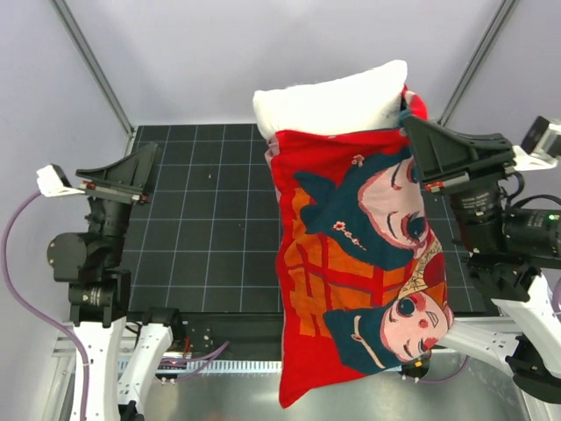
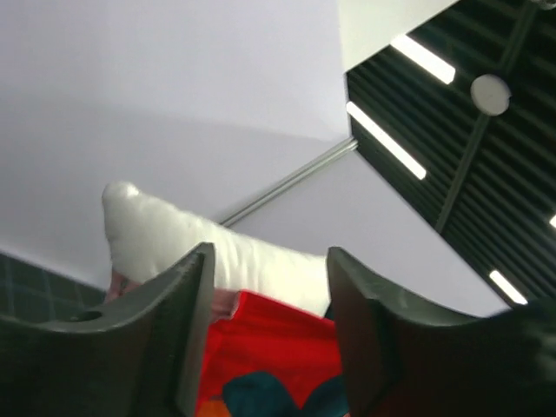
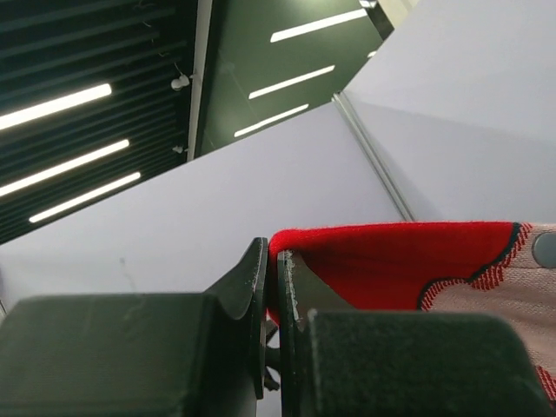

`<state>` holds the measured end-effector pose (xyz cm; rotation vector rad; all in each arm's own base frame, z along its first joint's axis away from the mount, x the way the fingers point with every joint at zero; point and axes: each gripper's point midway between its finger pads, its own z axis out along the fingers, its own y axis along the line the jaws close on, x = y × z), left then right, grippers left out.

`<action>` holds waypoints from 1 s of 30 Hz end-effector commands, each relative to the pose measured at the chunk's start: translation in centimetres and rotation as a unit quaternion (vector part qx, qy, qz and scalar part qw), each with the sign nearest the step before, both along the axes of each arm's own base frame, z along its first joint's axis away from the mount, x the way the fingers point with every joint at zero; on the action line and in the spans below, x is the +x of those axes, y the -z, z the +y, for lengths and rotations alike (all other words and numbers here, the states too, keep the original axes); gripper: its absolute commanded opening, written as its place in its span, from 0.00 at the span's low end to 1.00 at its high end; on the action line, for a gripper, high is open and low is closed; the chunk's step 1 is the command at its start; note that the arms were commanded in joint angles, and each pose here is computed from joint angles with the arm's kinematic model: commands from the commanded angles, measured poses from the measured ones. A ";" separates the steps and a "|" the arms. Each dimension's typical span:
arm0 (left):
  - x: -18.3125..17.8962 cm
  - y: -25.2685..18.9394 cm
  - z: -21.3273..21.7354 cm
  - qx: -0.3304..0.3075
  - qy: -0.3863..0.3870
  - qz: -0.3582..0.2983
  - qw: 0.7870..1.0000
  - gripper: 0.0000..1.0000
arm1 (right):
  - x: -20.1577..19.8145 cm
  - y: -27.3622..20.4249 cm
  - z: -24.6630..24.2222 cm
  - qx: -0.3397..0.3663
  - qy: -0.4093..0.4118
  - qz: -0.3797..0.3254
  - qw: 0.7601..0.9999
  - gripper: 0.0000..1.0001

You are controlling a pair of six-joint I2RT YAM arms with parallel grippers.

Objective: Put the pillow into the pillowcase

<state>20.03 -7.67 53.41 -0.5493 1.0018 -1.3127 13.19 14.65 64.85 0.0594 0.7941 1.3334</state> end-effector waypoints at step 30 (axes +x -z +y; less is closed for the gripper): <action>3.2 9.5 -15.1 0.471 0.232 -0.094 0.846 0.97 | 3.8 0.4 12.7 -0.037 -0.219 0.107 0.969 0.04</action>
